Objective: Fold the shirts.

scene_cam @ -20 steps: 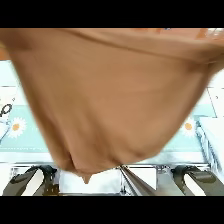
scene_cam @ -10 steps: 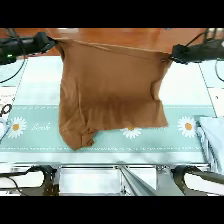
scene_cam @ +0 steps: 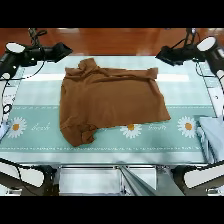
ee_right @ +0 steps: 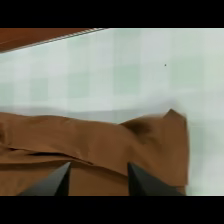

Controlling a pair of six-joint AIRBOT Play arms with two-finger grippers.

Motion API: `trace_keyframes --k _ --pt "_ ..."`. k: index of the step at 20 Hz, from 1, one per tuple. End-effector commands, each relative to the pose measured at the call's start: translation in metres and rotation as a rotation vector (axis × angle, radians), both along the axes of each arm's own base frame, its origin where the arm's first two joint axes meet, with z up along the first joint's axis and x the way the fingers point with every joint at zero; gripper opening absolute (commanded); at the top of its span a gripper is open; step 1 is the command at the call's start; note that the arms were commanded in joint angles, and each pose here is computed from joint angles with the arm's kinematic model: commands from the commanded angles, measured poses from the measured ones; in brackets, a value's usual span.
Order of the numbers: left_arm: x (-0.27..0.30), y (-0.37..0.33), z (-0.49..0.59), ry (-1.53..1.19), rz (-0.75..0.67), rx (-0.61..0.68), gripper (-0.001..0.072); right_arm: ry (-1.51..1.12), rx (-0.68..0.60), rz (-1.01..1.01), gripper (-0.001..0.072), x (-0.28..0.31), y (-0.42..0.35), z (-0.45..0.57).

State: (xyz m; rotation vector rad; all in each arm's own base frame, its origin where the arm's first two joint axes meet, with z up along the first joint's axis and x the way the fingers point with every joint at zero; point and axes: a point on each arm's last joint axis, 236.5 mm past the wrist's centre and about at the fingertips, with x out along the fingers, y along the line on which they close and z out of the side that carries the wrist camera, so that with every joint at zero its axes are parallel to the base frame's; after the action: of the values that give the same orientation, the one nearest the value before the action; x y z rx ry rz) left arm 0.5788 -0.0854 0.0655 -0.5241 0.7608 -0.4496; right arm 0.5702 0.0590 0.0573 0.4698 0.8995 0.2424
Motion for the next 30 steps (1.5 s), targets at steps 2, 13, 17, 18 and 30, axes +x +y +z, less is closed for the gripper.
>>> trace_keyframes --k 2,13,17,18,30 --pt "-0.064 0.085 0.002 0.300 0.024 0.060 0.0506 0.029 0.013 0.038 0.0408 -0.033 -0.050 0.070" --pt "-0.340 0.075 -0.133 0.962 0.086 -0.147 0.0506 0.251 0.223 -0.068 0.0403 -0.225 -0.037 -0.039" --pt "-0.361 0.066 -0.150 1.013 0.079 -0.162 0.0506 0.278 0.243 -0.060 0.0402 -0.261 -0.032 -0.051" --pt "-0.362 0.066 -0.152 1.015 0.085 -0.162 0.0505 0.282 0.238 -0.050 0.0402 -0.265 -0.031 -0.050" --pt "-0.326 0.020 -0.176 0.875 0.142 -0.187 0.0505 0.269 0.237 -0.054 0.0402 -0.264 -0.032 -0.047"
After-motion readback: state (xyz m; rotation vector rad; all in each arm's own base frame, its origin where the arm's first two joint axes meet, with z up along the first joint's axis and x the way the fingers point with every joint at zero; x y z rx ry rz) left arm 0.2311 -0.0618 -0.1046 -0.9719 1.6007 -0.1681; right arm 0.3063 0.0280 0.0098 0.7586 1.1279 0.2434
